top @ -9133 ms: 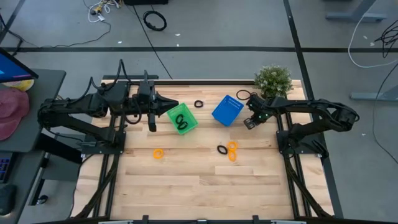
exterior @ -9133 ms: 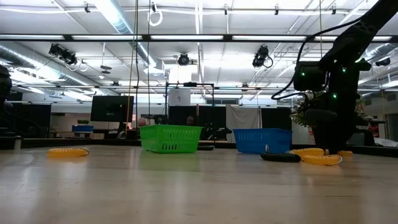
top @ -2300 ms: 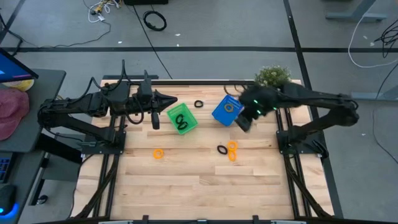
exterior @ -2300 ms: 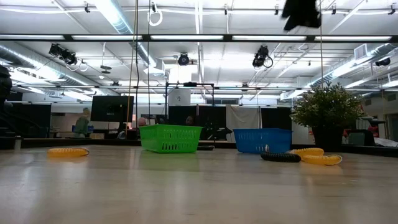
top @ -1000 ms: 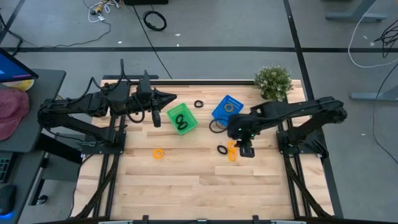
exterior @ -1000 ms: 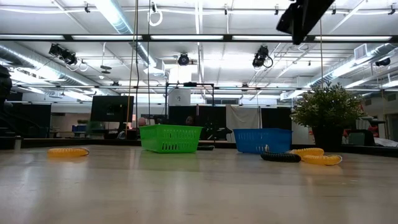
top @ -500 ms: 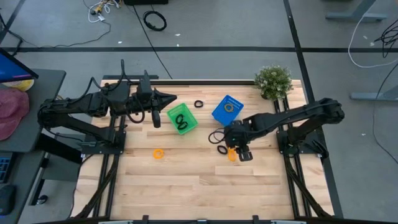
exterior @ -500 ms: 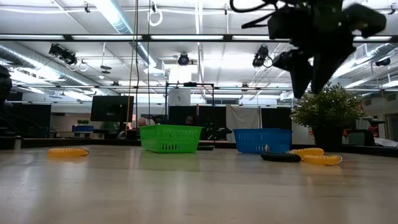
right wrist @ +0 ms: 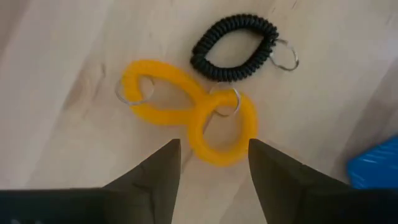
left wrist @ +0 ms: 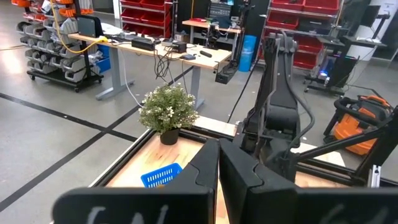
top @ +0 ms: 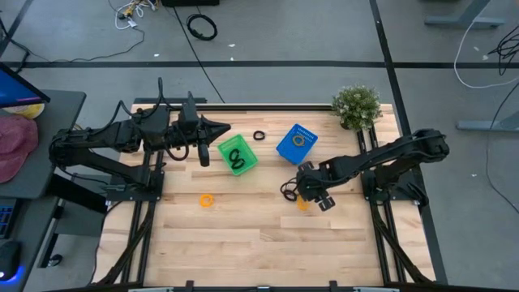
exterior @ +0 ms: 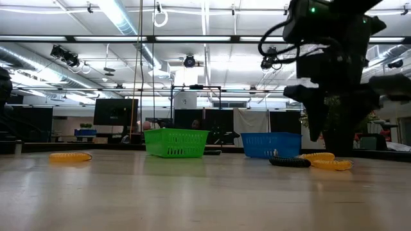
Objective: Sort spring keychains
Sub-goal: Put the yellow spring keychain into the blue bin
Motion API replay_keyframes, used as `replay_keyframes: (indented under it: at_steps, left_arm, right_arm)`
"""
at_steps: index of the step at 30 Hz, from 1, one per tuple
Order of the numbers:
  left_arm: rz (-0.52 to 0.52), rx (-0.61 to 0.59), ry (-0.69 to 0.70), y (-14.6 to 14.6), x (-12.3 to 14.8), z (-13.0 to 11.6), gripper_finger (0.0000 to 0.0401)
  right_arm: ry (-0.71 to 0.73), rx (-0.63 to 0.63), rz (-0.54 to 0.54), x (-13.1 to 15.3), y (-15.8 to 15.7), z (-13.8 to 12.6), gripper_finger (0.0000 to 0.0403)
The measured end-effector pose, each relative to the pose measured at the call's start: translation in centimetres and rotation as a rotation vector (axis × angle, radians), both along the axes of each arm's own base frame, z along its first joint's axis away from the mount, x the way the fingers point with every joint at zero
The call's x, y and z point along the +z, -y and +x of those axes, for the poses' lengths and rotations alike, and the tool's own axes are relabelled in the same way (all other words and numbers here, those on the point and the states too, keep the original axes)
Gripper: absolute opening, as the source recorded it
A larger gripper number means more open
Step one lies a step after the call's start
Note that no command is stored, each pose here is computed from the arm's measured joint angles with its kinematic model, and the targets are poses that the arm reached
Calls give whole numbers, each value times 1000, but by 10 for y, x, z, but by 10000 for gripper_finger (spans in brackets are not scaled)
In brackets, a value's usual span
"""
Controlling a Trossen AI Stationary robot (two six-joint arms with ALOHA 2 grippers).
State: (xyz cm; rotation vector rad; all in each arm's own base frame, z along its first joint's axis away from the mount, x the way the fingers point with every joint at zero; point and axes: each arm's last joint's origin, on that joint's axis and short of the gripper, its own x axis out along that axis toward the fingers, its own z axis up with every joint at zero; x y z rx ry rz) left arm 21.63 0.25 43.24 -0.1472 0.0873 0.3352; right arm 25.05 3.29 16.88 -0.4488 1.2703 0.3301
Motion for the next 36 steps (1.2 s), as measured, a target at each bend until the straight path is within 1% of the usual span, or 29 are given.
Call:
replay_keyframes:
  at_steps: [6, 9, 15, 19, 24, 26, 29, 36]
  left_arm:
    - [-3, 0, 2, 0, 0, 0, 16]
    - [-24, 3, 10, 0, 0, 0, 16]
    - [-26, 3, 10, 0, 0, 0, 16]
    - [-24, 14, 11, 0, 0, 0, 16]
    - [-23, 22, 11, -1, 0, 0, 16]
    - [-24, 21, 11, 0, 0, 0, 16]
    - [-24, 22, 11, 0, 0, 0, 16]
    - [-23, 22, 11, -1, 0, 0, 16]
  right_arm:
    - [-33, 44, -16, -17, 3, -11, 190]
    - [-20, 60, -18, -22, 3, -12, 190]
    - [56, 65, -7, -24, 2, -8, 190]
    - [42, 73, 20, -28, 2, -11, 190]
    - [26, 72, 24, -34, 2, -17, 184]
    - [23, 74, 32, -35, 2, -18, 170]
    - [20, 77, 43, -36, 2, -18, 136]
    - [41, 64, 44, -36, 2, -16, 22]
